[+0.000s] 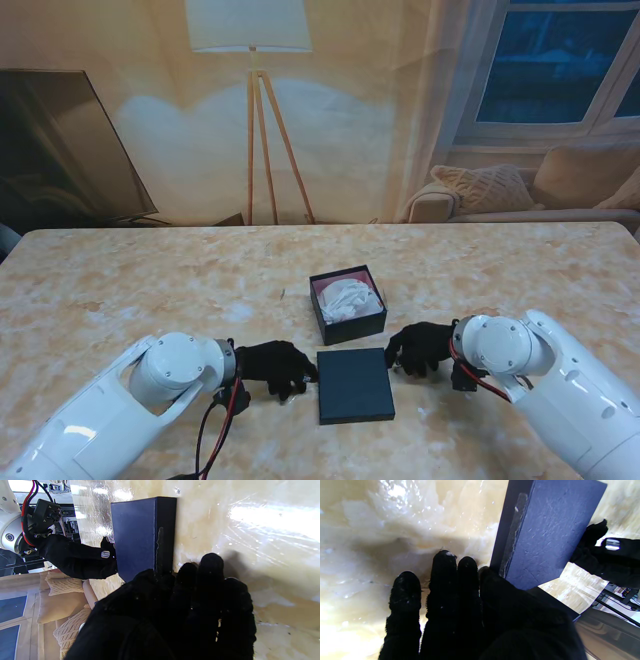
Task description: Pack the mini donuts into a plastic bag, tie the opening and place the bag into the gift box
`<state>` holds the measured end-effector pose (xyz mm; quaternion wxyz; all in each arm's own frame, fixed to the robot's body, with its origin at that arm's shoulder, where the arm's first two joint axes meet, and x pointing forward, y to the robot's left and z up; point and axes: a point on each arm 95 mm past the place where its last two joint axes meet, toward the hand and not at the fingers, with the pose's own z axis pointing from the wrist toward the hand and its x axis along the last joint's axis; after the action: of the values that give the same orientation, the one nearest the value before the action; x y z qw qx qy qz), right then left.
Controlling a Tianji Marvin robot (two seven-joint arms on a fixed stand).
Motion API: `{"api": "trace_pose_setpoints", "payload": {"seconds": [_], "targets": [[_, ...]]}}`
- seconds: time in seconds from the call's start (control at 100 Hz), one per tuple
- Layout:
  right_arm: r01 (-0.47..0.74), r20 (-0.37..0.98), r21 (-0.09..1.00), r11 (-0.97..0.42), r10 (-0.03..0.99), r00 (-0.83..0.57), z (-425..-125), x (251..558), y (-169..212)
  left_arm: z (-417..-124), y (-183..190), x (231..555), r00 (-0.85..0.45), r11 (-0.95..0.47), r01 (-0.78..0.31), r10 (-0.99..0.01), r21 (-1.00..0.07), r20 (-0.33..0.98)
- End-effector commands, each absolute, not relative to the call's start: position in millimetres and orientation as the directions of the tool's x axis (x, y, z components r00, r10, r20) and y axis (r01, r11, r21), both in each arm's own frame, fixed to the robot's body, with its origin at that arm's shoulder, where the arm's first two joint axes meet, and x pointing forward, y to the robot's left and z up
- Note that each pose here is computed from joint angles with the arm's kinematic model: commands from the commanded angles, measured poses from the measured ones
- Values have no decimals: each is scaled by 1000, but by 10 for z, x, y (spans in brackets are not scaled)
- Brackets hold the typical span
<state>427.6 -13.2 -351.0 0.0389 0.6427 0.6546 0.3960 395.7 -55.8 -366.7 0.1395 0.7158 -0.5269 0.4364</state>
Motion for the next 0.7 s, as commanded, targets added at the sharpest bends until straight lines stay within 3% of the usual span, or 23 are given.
{"api": "trace_pose_setpoints", "payload": {"seconds": [0.0, 0.69], "targets": [[836, 474, 533, -130, 865, -168, -3588, 4202, -67, -3764, -611, 3866, 85, -394, -891, -631, -224, 771], [806, 443, 576, -137, 881, -167, -3535, 4170, -139, -3733, -563, 3870, 76, -396, -885, -642, -246, 763]]}}
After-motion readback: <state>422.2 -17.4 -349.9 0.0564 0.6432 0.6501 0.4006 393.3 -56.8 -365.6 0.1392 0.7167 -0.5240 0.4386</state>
